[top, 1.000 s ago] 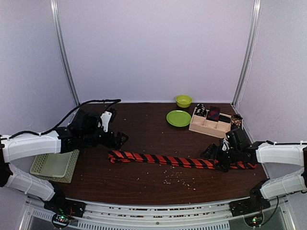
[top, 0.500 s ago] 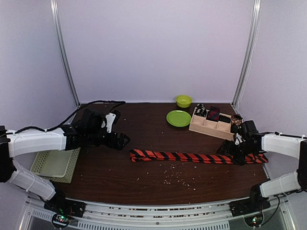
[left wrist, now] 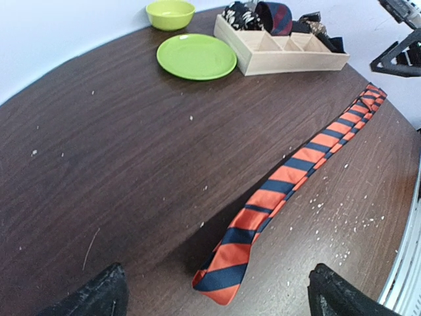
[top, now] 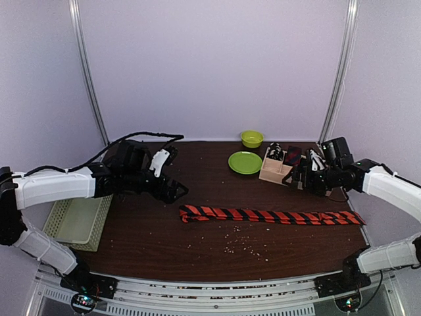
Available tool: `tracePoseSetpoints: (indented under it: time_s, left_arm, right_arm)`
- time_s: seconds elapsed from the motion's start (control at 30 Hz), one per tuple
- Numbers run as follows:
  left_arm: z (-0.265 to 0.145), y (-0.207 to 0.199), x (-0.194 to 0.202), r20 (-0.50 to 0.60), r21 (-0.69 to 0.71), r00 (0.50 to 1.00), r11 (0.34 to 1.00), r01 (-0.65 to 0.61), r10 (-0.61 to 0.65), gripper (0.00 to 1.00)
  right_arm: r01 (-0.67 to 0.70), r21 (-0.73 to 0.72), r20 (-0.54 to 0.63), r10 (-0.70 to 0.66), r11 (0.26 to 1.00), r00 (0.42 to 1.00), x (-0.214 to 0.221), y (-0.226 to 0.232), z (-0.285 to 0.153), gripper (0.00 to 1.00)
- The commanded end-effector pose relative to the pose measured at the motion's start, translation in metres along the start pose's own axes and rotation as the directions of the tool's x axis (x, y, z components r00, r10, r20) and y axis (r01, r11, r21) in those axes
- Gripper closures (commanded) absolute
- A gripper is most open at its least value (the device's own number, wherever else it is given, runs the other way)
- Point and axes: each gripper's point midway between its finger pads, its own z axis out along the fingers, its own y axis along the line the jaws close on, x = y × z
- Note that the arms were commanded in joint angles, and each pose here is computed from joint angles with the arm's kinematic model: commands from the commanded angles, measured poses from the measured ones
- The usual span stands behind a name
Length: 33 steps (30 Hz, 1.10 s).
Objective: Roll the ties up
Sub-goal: Move the tie to the center of the board.
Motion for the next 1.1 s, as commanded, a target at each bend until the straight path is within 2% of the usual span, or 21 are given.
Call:
tracePoseSetpoints:
  time_s: [0.0,0.13,0.27,0.57,0.77,1.07]
  left_arm:
    - [0.001,-0.005,-0.02,0.035,0.029,0.999,0.999,-0.022,0.021,0.03]
    - [-0.001,-0.004,-0.02,0.042,0.024,0.999,1.0,0.003,-0.004,0.03]
    - [-0.001,-0.004,-0.016,0.034,0.027,0.999,0.999,0.021,-0.022,0.03]
    - [-0.002,0.002,-0.011,0.022,-0.01,1.0,1.0,0.02,-0.02,0.02]
    - [-0.004,0.0,-0.009,0.031,0.001,1.0,1.0,0.0,0.0,0.02]
    - [-0.006,-0.01,0.005,0.01,0.063,1.0,0.998,-0.023,0.022,0.02]
  right_arm:
    - [0.094,-0.07,-0.047,-0.097,0.993,0.994,0.003,0.052,0.025,0.0]
    - [0.047,-0.144,-0.095,-0.061,0.988,0.994,0.021,0.089,0.057,0.0]
    - [-0.006,-0.16,-0.147,-0.018,0.987,0.989,0.042,0.102,0.087,0.01]
    - [-0.064,-0.076,-0.262,0.042,0.995,0.964,0.089,0.073,0.134,0.01]
    - [-0.04,0.009,-0.325,0.041,0.999,0.945,0.124,0.035,0.135,0.01]
    - [0.001,0.055,-0.397,0.021,0.999,0.918,0.169,-0.018,0.099,0.01]
